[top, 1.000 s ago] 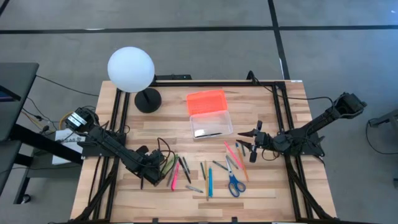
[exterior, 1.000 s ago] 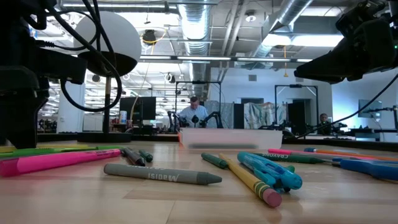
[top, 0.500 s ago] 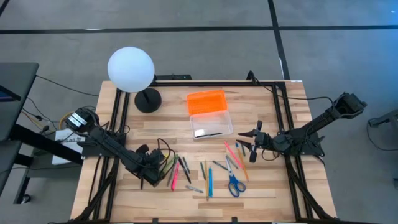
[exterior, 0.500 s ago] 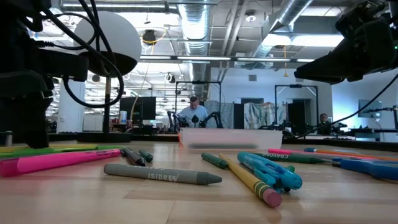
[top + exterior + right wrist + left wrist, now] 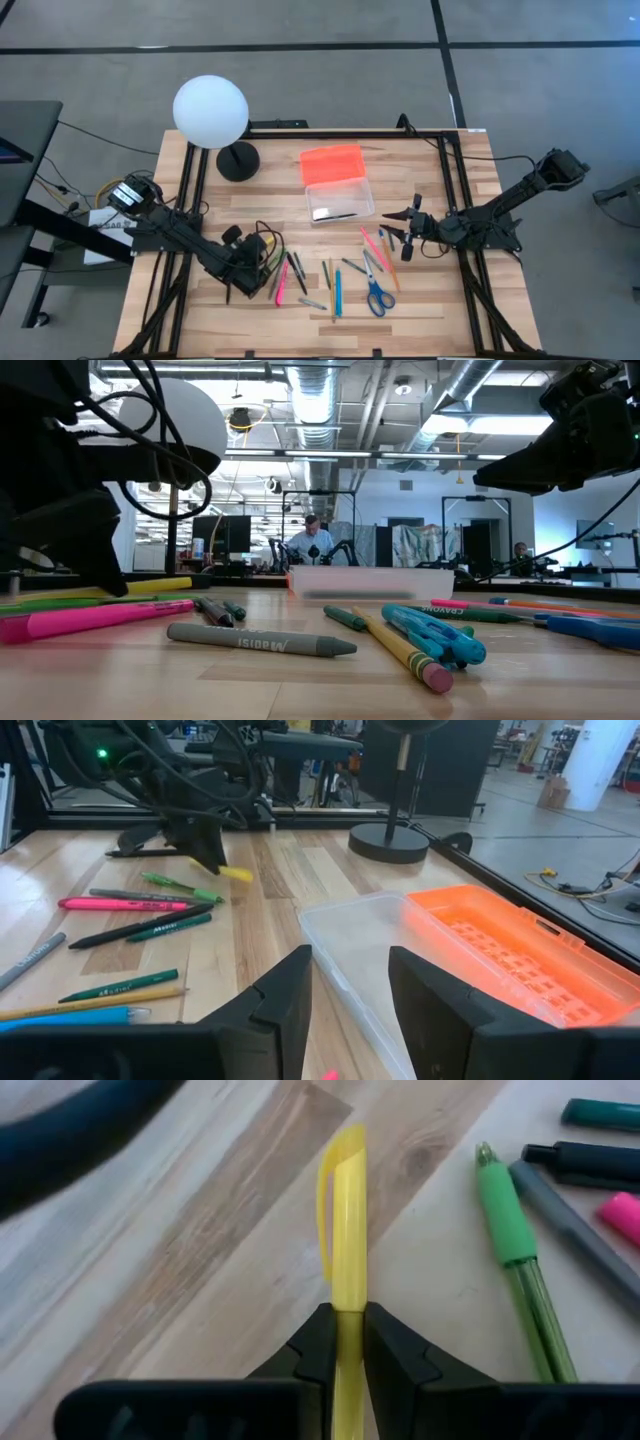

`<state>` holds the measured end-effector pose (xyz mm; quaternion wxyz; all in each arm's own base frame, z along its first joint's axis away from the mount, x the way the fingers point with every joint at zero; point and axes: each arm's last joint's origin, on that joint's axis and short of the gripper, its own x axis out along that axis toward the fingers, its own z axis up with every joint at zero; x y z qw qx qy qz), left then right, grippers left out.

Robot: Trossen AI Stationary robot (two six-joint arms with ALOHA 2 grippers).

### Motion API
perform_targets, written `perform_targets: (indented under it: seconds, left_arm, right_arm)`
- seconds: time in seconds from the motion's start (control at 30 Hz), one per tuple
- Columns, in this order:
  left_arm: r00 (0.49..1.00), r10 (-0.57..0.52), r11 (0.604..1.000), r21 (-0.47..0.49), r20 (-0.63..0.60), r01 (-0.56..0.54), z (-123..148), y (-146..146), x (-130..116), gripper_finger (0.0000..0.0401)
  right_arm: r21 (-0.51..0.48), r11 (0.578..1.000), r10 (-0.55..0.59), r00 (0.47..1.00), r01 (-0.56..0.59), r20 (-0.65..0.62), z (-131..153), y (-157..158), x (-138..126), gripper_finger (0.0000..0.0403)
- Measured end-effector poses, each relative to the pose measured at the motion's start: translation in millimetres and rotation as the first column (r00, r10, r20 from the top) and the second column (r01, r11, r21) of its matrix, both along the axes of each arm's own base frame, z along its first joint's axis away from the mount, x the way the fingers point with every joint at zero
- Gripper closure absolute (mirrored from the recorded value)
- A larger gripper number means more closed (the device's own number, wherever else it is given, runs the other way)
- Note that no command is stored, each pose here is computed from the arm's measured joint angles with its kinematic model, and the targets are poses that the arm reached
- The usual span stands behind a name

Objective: Pick & place school supplies into a supply box
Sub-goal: Put the yellow pen into the orange supply box

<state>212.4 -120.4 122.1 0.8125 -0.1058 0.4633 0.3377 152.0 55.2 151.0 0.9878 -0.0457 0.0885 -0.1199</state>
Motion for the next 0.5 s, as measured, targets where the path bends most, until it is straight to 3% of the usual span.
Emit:
perform_targets:
  seconds: [0.23,0.5]
  left_arm:
    - [1.0,-0.003,1.0,0.021,0.029,0.003,1.5,-0.2,1.7,0.0372]
    - [0.994,-0.085,0.996,0.04,0.07,0.082,6.8,1.4,17.2,0.0371]
  right_arm:
    - [0.0,1.0,0.0,1.0,0.0,0.0,0.0,0.0,0.0,0.0276]
    - [-0.001,1.0,0.0,1.0,0.0,0.0,0.0,0.0,0.0,0.0276]
